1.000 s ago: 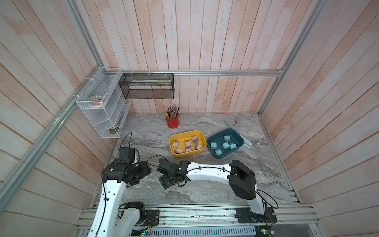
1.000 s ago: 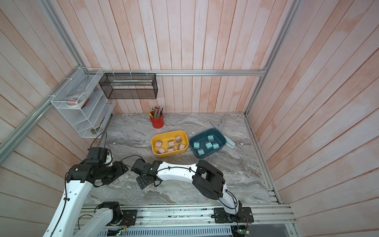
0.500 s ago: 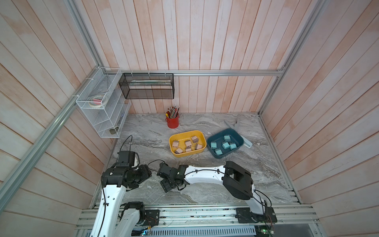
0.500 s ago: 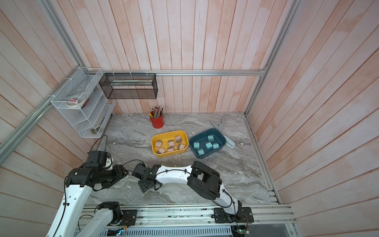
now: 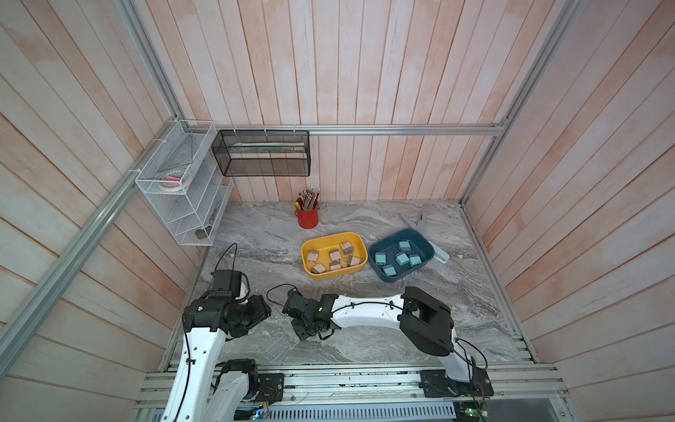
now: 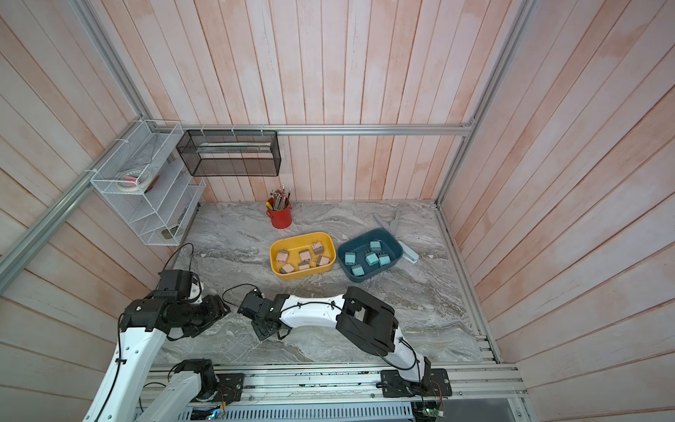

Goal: Place the plugs by color into the storage box
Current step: Pick up the plug from the center of the board, then place the plug in the storage box.

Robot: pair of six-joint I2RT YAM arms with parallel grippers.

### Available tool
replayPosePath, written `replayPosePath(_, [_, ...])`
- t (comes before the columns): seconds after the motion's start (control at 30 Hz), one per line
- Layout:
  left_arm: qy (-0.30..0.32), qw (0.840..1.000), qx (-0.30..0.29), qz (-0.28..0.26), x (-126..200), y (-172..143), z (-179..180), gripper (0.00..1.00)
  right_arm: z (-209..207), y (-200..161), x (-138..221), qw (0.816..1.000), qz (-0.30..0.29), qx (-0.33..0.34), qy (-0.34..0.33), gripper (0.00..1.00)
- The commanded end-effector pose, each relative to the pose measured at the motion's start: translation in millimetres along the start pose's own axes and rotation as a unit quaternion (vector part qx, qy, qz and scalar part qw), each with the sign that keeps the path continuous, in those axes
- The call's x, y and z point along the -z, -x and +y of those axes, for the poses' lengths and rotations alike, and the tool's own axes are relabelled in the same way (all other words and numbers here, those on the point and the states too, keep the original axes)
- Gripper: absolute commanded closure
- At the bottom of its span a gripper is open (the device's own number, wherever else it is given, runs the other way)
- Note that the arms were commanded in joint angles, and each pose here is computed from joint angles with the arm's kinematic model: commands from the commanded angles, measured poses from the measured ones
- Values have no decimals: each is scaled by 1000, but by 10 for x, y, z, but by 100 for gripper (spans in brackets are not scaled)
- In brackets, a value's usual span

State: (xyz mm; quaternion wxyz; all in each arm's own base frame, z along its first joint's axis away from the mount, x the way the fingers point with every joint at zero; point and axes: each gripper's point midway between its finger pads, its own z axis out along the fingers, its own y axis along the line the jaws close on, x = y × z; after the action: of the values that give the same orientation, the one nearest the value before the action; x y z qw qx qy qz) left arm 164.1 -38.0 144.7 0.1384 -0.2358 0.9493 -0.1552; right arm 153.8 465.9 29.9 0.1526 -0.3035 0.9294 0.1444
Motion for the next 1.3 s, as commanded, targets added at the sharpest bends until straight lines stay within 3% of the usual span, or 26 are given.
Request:
replayPosePath(0.0, [-10,1000,-6,-4,-25,42,-34,33,-234,254,287,999,-36,-37,-11,59])
replayPosePath(0.37, [-10,1000,-5,1,-62,63,-41,33,-1014,1069,762,990,-110,-83,-36,60])
replayPosePath(0.6, [-9,1000,-5,4,-71,67,-42,33,-1737,1591,761,981,-142,-106,-78,60])
replayPosePath(0.8, [-6,1000,-4,8,-76,41,-23,33,-2209,1788,567,975,-150,-122,-106,60])
replayPosePath(1.07, [0,1000,-4,11,-93,32,1,33,-1967,1861,294,984,-139,-84,-68,60])
replayPosePath(1.27, [-4,1000,-2,12,-115,42,-12,33,-1833,1794,54,986,-125,-96,-52,60])
